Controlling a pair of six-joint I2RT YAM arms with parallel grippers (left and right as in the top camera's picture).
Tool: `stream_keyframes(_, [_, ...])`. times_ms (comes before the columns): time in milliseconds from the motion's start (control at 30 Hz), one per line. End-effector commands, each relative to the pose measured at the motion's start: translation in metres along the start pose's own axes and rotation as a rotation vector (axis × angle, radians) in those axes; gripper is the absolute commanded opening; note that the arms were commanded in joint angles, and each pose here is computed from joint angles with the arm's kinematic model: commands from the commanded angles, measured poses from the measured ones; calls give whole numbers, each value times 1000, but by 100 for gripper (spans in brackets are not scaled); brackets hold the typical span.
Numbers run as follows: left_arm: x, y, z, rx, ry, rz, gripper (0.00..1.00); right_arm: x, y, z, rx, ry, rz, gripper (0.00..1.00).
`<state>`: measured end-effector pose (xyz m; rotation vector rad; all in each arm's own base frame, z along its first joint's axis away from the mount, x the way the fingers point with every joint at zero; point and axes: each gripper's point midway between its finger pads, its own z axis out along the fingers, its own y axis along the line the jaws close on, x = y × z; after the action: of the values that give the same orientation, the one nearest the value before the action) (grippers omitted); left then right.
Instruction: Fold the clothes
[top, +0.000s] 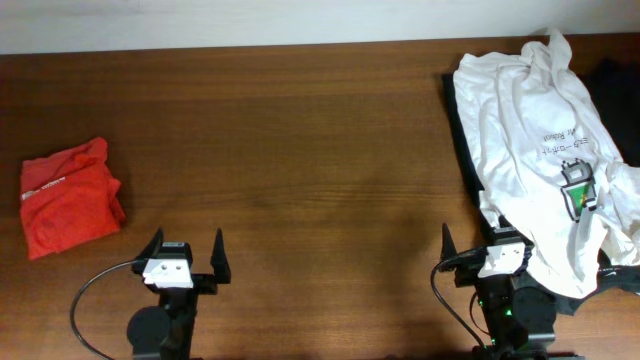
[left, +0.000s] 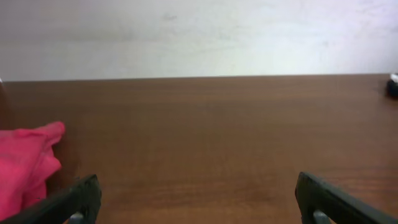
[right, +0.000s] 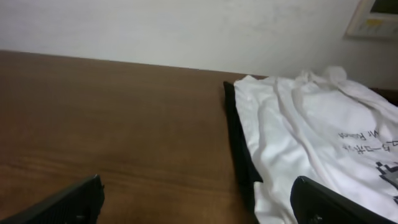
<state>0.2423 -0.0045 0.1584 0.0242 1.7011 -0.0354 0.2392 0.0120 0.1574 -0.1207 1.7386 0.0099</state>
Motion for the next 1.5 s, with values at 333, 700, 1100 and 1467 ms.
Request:
stream_keyframes(333, [-60,-2,11,15,114,-23,99,-38,-7,16,-6,313,37,99])
stream_keyframes(700, [-71,0,34,14,365,-43,99,-30,-29,37,98,684,59,99])
stream_keyframes(1100, [-64,0,34,16,397,-46,99,62,-88,35,443,1045,187,99])
stream_keyframes(1467, [-64,-1,34,16,398,-46,99,110,-109,43,531,1150,325,43])
